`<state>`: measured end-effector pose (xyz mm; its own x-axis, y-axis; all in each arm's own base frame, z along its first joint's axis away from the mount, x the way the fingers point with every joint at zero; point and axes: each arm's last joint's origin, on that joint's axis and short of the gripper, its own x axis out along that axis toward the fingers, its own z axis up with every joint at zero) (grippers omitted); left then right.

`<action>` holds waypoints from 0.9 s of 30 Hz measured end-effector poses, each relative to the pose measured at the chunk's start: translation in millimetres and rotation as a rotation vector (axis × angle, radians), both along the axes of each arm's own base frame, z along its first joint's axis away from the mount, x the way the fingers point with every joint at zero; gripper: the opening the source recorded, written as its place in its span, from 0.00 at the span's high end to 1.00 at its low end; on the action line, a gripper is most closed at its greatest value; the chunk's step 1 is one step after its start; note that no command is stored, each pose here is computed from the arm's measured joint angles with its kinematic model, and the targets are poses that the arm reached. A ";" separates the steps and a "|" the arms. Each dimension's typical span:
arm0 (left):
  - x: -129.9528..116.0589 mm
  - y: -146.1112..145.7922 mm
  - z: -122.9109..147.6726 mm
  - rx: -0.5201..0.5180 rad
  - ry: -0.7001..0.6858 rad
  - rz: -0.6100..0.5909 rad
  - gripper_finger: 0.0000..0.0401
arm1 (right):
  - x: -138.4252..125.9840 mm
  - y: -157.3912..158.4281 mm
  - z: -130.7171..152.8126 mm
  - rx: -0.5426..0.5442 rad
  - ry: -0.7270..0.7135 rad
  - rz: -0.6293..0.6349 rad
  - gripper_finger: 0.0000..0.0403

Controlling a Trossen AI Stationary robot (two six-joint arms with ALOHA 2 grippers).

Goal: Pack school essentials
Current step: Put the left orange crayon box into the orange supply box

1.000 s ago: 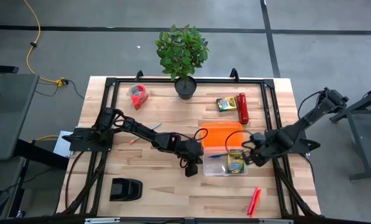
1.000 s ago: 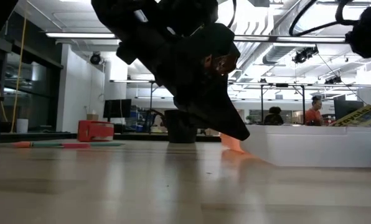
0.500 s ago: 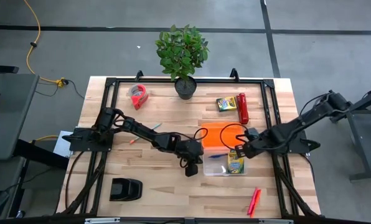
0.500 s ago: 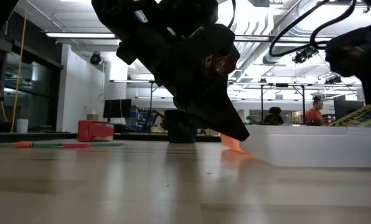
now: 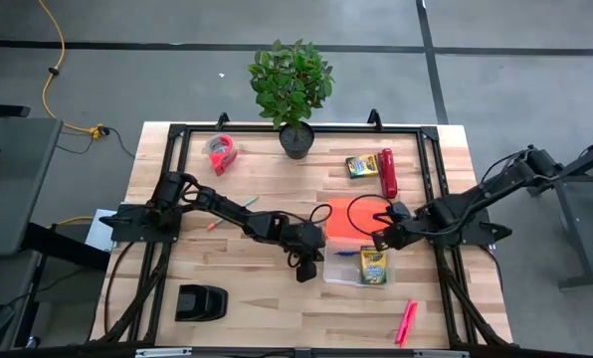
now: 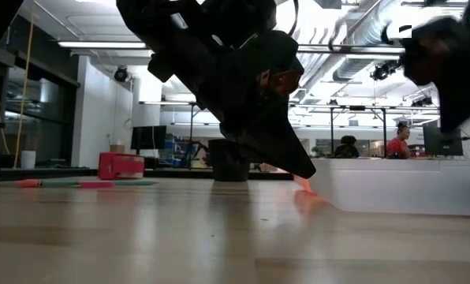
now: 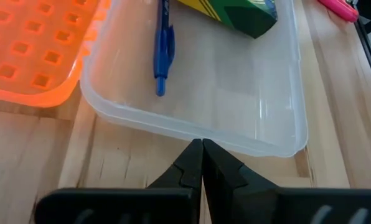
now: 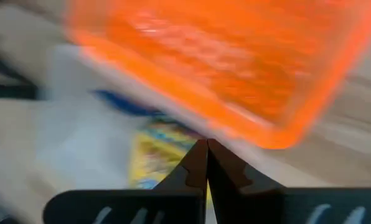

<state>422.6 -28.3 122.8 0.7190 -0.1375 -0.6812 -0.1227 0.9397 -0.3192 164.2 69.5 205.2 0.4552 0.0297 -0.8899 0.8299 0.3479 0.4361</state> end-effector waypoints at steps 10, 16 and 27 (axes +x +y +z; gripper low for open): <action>1.0 13.4 0.3 -0.017 -0.003 0.037 1.00 | 53.3 20.7 -27.9 0.106 -0.122 0.109 1.00; 1.2 15.8 0.7 -0.052 -0.004 0.023 1.00 | 68.5 28.6 -42.0 0.119 -0.047 0.135 1.00; 2.1 15.5 1.7 -0.055 -0.017 0.020 1.00 | 54.7 21.6 -30.1 0.036 0.221 0.202 1.00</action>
<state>424.8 -12.7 124.5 0.7337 -0.1601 -0.6603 -0.1352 0.9180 -0.3729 219.0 91.0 175.1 0.2319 0.1333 -0.9636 0.8218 0.5031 0.2674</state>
